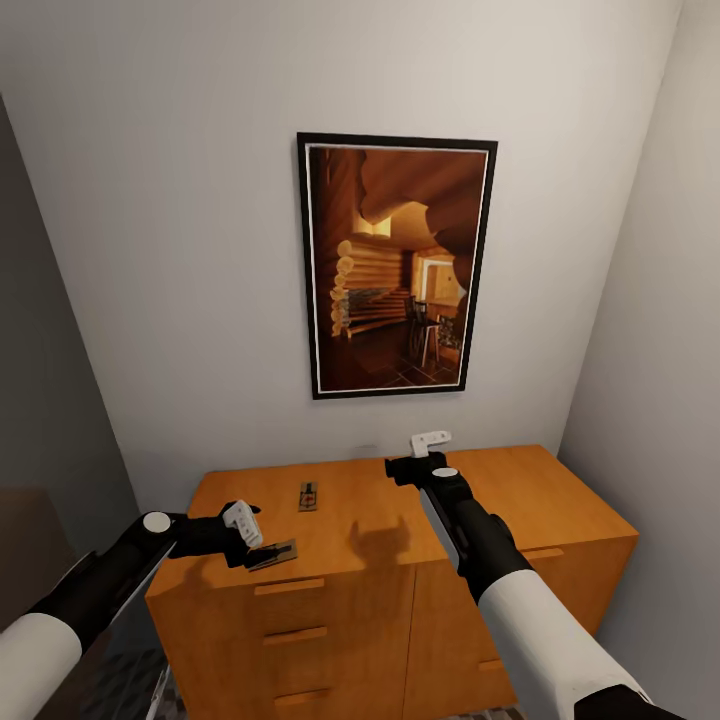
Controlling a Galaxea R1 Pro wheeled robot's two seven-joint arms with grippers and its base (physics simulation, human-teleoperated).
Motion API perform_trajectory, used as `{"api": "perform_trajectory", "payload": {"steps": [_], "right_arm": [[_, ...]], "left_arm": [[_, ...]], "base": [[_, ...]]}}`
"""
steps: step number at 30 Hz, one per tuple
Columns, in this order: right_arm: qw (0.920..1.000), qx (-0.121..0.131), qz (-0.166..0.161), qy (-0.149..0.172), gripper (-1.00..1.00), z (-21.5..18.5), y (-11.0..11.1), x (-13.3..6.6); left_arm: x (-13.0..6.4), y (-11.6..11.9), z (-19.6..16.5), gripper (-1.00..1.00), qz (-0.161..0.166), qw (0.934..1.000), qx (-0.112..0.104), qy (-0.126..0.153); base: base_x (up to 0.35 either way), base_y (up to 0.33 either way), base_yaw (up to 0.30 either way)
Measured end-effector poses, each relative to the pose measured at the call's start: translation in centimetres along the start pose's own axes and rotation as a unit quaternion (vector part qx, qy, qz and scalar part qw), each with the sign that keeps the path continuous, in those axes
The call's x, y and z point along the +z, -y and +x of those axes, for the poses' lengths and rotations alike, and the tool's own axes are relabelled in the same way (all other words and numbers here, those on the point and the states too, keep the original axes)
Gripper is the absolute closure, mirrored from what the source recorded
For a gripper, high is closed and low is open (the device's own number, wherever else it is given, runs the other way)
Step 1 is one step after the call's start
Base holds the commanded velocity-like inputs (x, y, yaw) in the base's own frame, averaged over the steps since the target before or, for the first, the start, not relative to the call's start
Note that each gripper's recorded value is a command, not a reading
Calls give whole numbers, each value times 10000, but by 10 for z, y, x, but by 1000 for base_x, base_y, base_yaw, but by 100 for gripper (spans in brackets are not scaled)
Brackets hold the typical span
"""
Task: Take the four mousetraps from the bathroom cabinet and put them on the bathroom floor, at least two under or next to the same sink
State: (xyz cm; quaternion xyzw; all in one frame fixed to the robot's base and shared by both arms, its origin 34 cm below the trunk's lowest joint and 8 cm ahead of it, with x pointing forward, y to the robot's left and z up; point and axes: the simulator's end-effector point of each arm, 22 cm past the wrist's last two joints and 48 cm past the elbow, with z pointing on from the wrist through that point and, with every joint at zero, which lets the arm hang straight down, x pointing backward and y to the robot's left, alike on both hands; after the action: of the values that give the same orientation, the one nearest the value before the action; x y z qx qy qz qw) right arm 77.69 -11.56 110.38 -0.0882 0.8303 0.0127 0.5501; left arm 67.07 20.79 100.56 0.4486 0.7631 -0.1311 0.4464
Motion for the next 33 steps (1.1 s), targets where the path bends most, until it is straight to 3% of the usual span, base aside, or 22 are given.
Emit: {"api": "perform_trajectory", "payload": {"steps": [33], "right_arm": [[10000,-4,2,6,-100,20,0,21]], "left_arm": [[26,0,17,-100,31,10000,-16,9]], "base": [[0,0,0]]}}
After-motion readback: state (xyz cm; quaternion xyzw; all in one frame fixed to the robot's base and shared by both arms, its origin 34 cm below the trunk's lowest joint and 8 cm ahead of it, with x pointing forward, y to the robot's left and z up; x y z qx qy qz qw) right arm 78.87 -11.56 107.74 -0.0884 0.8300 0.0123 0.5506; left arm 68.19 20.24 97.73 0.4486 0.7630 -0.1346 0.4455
